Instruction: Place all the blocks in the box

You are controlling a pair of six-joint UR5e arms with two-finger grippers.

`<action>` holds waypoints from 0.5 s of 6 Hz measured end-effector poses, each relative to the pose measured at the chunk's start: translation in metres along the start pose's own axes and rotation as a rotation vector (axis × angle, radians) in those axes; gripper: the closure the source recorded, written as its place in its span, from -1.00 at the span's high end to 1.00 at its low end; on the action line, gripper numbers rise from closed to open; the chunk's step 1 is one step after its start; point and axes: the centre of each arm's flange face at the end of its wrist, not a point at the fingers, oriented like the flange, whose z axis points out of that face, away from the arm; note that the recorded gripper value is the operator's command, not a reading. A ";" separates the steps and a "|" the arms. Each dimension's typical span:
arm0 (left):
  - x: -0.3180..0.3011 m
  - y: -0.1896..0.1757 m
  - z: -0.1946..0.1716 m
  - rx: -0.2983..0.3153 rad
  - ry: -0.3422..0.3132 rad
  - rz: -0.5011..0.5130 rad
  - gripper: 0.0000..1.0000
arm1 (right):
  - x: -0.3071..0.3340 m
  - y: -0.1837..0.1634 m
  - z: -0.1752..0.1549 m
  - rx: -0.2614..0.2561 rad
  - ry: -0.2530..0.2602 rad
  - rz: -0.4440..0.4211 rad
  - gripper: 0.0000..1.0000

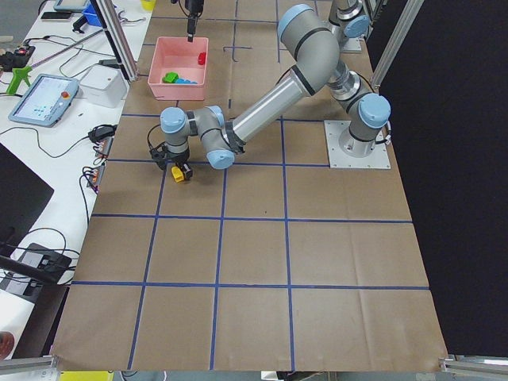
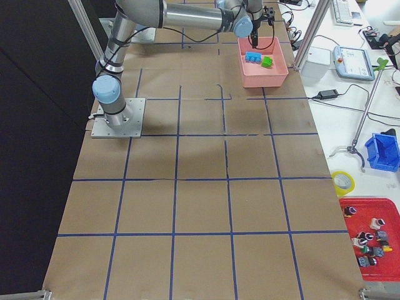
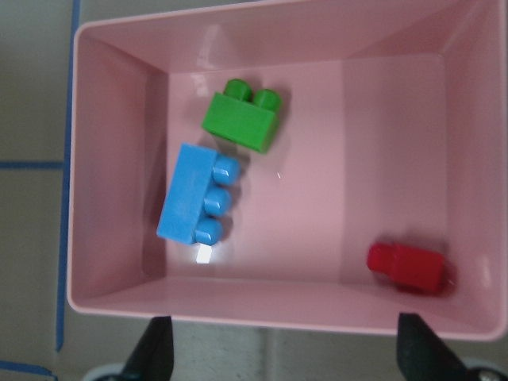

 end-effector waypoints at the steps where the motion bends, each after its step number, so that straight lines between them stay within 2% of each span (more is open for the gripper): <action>1: 0.000 -0.001 -0.006 -0.006 -0.004 0.002 -0.52 | 0.007 0.026 -0.059 -0.049 0.018 -0.037 1.00; 2: 0.000 -0.004 -0.017 -0.010 -0.007 0.008 -0.54 | 0.014 0.063 -0.110 -0.092 0.060 -0.066 1.00; 3: 0.001 -0.008 -0.040 -0.003 -0.011 0.013 -0.55 | 0.027 0.103 -0.140 -0.121 0.117 -0.092 1.00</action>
